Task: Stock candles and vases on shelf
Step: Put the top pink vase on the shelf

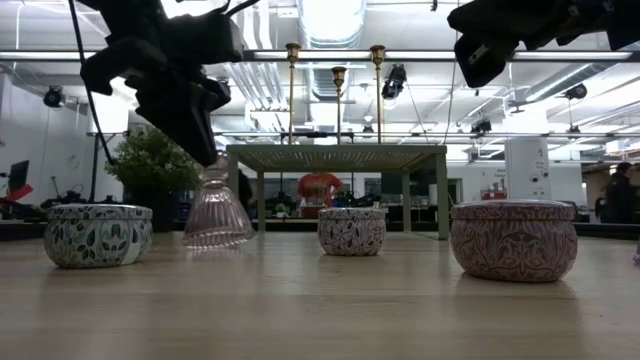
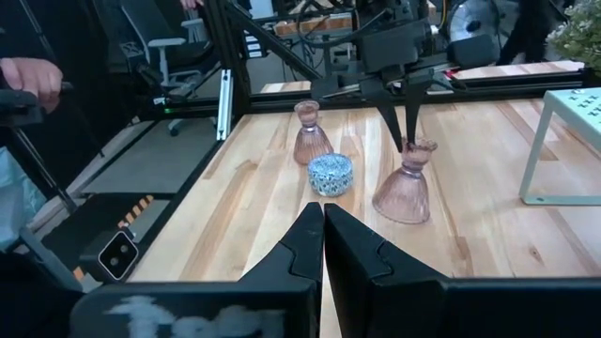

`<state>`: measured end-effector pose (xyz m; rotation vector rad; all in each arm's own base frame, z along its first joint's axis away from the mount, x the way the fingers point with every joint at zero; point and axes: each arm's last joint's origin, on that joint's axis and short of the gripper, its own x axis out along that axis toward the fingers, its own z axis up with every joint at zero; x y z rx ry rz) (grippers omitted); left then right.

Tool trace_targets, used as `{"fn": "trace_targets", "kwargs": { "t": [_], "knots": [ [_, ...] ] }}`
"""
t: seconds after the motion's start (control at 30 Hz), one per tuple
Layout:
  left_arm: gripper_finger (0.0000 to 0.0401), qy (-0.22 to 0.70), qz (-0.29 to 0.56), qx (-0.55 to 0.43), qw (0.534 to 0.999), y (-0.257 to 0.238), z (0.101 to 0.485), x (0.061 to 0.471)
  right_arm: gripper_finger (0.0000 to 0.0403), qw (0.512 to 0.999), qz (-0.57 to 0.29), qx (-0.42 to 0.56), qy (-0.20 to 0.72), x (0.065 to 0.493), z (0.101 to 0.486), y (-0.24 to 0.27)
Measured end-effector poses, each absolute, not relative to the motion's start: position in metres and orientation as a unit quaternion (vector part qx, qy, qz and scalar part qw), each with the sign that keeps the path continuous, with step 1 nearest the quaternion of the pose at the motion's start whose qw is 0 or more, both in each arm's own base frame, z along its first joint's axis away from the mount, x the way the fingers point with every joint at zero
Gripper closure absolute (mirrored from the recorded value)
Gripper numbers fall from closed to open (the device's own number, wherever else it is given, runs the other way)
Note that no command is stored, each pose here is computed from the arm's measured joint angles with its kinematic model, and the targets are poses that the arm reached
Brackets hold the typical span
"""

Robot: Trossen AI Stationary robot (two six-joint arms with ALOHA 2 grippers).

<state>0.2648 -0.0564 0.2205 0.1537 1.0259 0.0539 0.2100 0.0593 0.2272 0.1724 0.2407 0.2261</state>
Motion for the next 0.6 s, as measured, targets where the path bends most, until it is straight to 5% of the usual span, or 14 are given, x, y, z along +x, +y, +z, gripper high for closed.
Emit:
{"fn": "trace_targets", "kwargs": {
  "t": [0.6],
  "knots": [
    [0.0376,0.474,0.008,0.105,0.874,-0.059,0.284,0.276,0.0394,0.983,0.113,0.085,0.120,0.210,0.227,0.059]
  ]
}}
